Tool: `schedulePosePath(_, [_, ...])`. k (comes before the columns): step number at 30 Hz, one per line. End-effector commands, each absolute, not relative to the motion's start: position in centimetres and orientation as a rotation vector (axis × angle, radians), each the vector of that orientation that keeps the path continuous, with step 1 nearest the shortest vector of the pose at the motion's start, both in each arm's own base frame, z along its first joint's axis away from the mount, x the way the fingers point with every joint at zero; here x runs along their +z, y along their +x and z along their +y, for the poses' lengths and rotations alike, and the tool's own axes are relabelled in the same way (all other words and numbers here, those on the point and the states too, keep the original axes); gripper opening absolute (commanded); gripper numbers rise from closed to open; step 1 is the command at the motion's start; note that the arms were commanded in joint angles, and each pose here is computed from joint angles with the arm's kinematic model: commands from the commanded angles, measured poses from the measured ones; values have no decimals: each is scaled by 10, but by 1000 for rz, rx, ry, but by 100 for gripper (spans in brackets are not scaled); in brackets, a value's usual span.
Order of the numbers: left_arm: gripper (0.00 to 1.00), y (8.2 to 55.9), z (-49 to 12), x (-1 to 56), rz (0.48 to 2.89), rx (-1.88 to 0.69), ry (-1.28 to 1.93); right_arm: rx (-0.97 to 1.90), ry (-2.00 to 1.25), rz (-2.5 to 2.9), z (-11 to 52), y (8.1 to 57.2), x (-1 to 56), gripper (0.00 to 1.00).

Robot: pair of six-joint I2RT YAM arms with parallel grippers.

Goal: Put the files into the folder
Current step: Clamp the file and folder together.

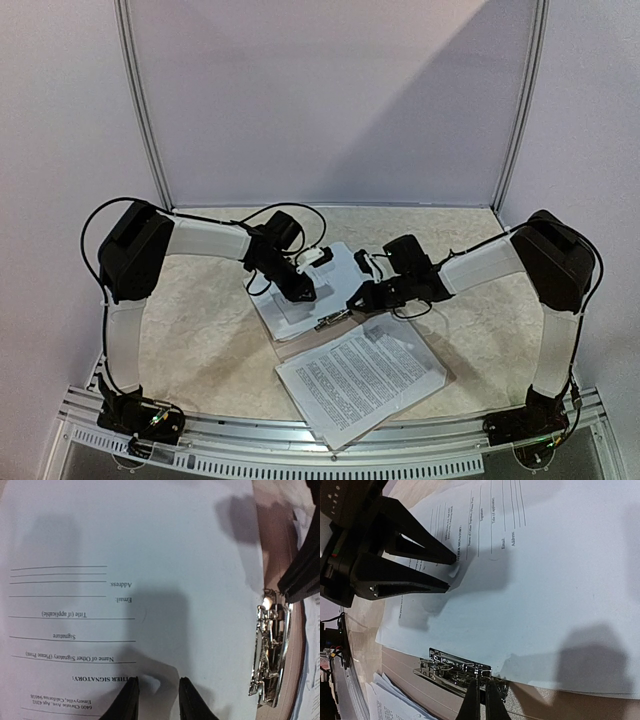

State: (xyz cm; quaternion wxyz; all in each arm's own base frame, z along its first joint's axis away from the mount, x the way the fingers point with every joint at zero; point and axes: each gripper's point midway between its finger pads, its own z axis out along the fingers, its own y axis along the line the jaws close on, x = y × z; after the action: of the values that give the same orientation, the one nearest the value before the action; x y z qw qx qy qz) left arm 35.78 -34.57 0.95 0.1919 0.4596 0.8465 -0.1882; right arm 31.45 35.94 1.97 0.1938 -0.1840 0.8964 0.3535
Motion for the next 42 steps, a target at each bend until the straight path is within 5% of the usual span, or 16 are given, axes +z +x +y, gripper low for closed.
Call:
schedulePosePath(1, [30,312,-323,-46,2596,-504,1386,522,-474,2936,277,258,-98,0])
schedulePosePath(42, [29,315,-323,-42,2587,-489,1385,244,-527,3133,216,192,-141,0])
